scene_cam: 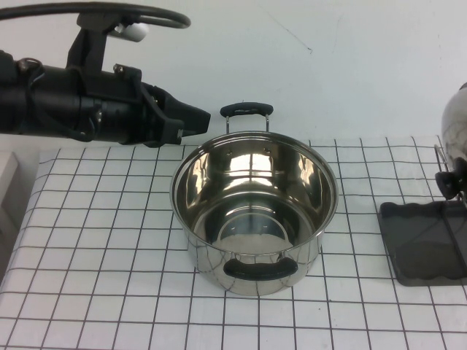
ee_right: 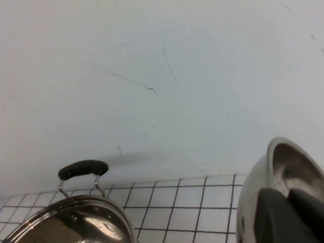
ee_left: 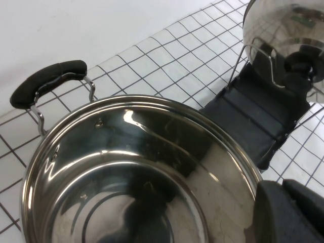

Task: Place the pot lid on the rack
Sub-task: Place the pot lid on the pot rack

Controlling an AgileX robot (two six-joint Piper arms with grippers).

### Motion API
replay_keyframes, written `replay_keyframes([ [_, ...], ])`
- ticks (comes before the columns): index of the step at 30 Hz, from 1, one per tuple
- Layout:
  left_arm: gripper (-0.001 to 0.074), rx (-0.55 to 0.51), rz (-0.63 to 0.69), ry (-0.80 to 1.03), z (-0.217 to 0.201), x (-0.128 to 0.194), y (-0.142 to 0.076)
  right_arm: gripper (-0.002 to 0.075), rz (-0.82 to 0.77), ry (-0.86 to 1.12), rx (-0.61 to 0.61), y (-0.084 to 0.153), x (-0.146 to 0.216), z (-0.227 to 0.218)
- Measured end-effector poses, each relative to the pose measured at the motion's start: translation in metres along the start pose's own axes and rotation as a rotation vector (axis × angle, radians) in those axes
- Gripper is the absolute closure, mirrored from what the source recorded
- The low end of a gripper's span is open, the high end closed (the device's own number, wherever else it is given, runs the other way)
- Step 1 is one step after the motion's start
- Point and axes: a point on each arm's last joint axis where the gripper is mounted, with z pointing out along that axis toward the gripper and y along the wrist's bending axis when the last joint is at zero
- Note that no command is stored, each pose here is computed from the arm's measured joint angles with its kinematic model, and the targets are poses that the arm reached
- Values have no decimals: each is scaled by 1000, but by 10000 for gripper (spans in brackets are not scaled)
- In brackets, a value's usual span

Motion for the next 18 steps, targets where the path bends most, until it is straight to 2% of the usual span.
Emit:
replay_keyframes([
  [7, 736, 0, 0, 0, 0, 0, 0, 711, -27, -13, 62, -6, 0, -1],
  [14, 736, -1, 1, 1, 0, 0, 0, 707, -41, -15, 67, -6, 0, -1],
  [18, 736, -1, 1, 1, 0, 0, 0, 658, -51, -13, 54, -5, 0, 0],
])
